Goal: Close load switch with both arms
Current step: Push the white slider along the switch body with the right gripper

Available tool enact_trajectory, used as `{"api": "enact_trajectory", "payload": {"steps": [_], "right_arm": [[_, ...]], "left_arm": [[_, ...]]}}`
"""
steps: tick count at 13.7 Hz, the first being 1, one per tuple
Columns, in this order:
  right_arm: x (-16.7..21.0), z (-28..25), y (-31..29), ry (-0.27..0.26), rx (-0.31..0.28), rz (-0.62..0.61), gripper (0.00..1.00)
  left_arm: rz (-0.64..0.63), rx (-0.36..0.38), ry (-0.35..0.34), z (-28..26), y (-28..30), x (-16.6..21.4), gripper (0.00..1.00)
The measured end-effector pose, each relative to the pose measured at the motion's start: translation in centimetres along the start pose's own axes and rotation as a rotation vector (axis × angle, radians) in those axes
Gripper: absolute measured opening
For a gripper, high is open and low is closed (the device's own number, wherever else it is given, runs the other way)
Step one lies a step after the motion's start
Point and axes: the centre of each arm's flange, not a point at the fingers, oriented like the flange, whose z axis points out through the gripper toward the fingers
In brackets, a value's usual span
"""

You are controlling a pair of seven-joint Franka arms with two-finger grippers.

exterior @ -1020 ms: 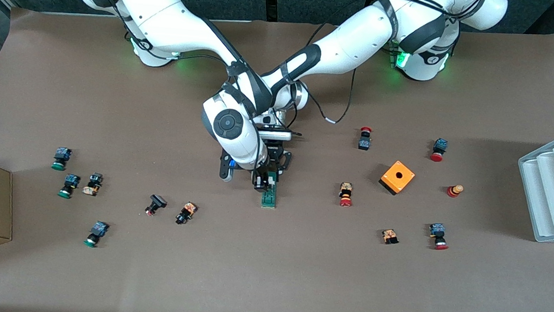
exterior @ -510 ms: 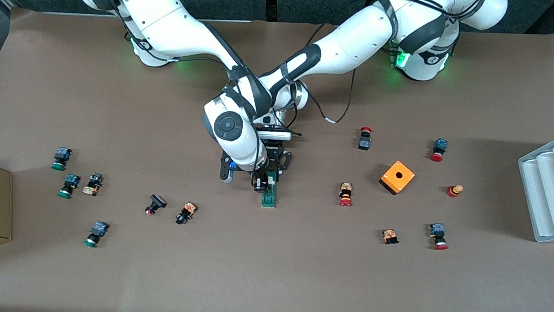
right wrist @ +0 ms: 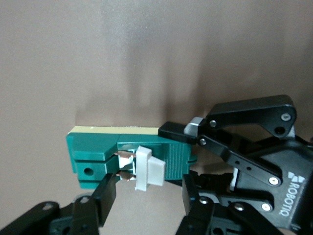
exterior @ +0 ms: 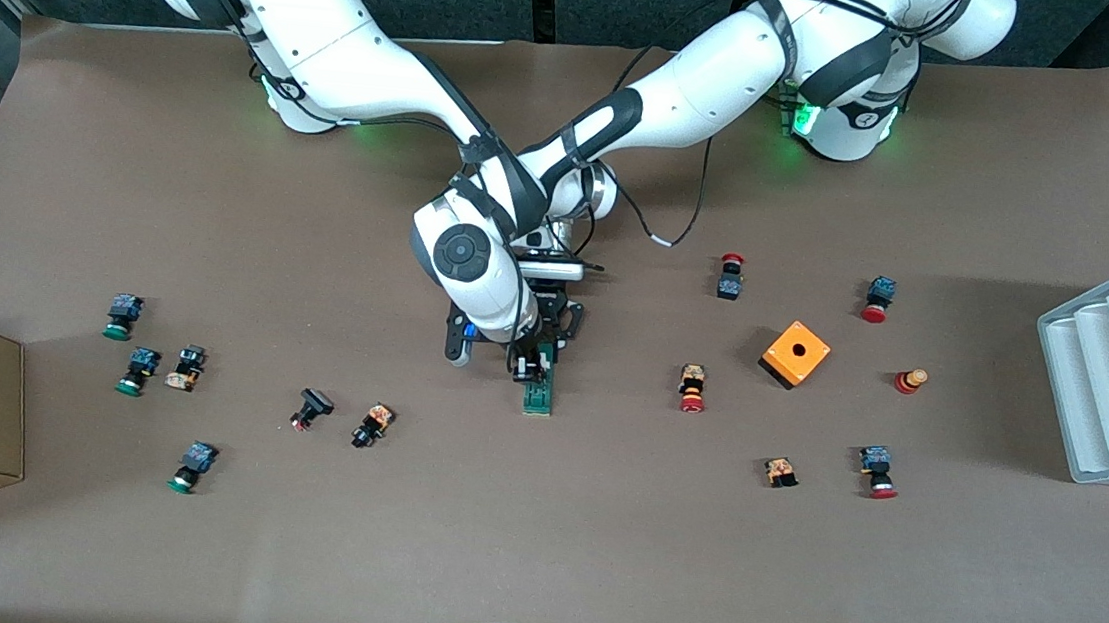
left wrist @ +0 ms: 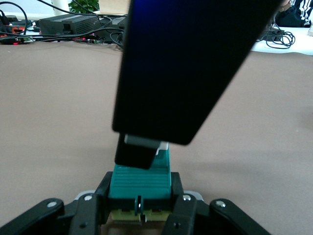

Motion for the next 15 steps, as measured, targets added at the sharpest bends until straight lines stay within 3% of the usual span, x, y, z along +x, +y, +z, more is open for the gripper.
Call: {"api": "enact_trajectory", "payload": {"steps": [8,15], "right_arm": [[0.01,0.48,-0.07,0.004,0.027,-0.026,0.61],[0.03,0.42,-0.22,-0.001,0.037,-0.025,0.50]], "left_arm": [[0.000,0.000,0.000,0.00,0.00,0.00,0.49],[0.000,0.000,0.000,0.00,0.00,0.00,0.49]]}}
